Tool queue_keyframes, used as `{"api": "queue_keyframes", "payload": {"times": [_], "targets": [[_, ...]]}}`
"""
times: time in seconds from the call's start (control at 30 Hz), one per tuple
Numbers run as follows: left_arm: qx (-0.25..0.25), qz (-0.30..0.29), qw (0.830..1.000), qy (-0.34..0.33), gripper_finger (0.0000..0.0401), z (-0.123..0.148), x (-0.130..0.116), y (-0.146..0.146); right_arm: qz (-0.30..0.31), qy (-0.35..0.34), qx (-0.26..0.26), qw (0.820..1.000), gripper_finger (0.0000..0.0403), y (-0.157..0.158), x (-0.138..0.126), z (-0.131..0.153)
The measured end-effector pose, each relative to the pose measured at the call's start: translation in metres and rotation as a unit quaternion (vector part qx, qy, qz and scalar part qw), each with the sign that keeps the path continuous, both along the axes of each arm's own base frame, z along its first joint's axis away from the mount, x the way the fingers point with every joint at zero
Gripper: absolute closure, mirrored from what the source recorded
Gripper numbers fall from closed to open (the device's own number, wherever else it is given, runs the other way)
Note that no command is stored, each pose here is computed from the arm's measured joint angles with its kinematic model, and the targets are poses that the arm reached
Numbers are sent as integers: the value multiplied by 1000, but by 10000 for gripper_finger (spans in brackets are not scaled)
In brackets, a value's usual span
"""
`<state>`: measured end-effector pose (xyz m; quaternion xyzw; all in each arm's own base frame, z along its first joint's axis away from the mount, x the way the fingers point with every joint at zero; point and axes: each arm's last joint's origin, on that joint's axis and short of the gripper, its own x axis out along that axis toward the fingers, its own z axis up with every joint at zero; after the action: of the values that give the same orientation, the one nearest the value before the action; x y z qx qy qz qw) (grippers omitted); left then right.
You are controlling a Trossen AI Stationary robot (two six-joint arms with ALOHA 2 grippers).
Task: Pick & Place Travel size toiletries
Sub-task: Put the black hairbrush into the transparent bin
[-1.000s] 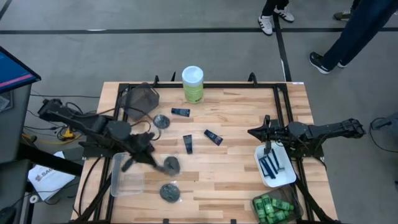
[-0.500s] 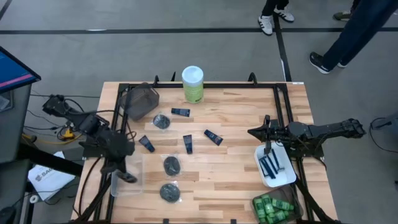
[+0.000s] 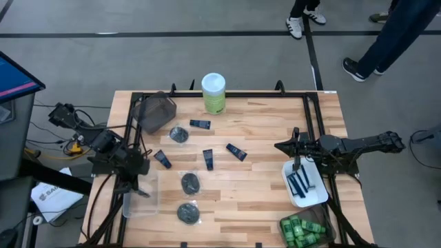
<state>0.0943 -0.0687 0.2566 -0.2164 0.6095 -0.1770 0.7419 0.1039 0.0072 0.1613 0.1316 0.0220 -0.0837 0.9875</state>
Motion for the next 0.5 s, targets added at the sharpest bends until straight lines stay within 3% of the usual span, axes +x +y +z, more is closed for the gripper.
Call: {"api": "queue_keyframes", "payload": {"times": [0.4,0.5], "targets": [[-2,-42,999,0,212,0,-6,-7,0,0,0,1000,398,0,0,0],[-14,-54,998,-41,187,3,-1,-12,0,0,0,1000,397,0,0,0]]}}
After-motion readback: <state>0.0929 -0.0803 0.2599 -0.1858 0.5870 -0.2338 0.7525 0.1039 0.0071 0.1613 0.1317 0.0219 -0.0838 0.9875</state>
